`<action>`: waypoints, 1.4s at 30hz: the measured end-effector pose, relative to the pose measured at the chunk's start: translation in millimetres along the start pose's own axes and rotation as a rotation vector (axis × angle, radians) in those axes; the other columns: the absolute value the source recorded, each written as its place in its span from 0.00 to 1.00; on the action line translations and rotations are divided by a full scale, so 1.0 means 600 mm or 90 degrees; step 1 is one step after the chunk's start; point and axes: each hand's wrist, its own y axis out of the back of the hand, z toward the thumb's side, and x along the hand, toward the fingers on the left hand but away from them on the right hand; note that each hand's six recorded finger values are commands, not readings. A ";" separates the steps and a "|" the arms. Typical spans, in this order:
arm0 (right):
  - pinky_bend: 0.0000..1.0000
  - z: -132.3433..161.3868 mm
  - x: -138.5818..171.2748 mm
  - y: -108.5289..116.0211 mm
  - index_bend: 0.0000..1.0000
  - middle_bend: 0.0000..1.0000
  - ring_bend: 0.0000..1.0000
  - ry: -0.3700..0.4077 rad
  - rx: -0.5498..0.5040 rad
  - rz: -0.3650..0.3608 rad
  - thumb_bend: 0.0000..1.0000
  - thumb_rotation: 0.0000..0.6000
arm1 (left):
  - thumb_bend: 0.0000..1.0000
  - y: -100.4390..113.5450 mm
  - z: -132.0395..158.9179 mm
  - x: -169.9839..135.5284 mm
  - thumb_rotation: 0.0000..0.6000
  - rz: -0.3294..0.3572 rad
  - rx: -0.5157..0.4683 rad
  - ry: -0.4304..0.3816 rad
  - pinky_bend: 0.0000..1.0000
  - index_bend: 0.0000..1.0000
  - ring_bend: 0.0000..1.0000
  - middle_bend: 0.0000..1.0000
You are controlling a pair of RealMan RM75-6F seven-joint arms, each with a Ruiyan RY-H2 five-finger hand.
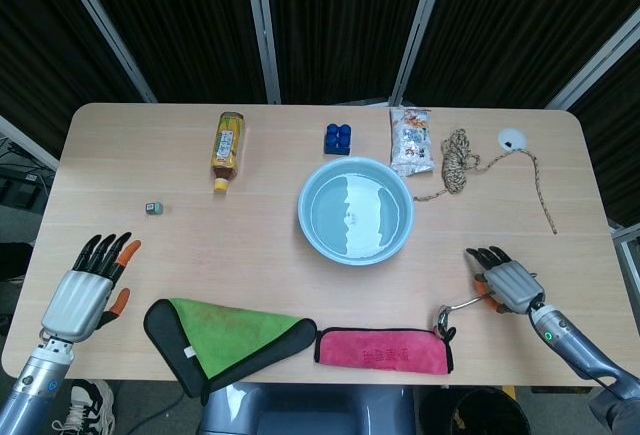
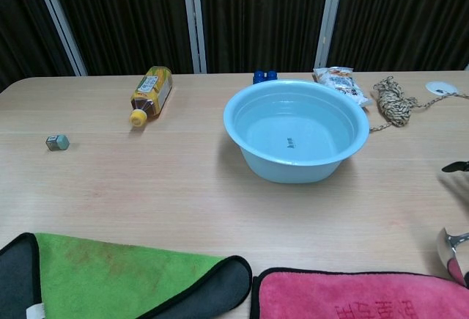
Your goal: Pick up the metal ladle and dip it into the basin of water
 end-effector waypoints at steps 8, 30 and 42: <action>0.00 -0.020 0.009 0.009 0.73 0.03 0.00 -0.021 0.051 0.011 0.51 1.00 | 0.47 0.002 0.002 -0.003 1.00 0.002 -0.002 -0.004 0.00 0.00 0.00 0.00; 0.00 -0.073 0.045 0.061 0.86 0.12 0.00 -0.139 0.162 0.080 0.55 1.00 | 0.47 0.008 0.006 -0.010 1.00 0.002 -0.017 -0.024 0.00 0.00 0.00 0.00; 0.00 -0.059 0.077 0.108 0.88 0.14 0.00 -0.175 0.207 0.085 0.55 1.00 | 0.47 0.014 0.009 -0.017 1.00 0.003 -0.031 -0.038 0.00 0.00 0.00 0.00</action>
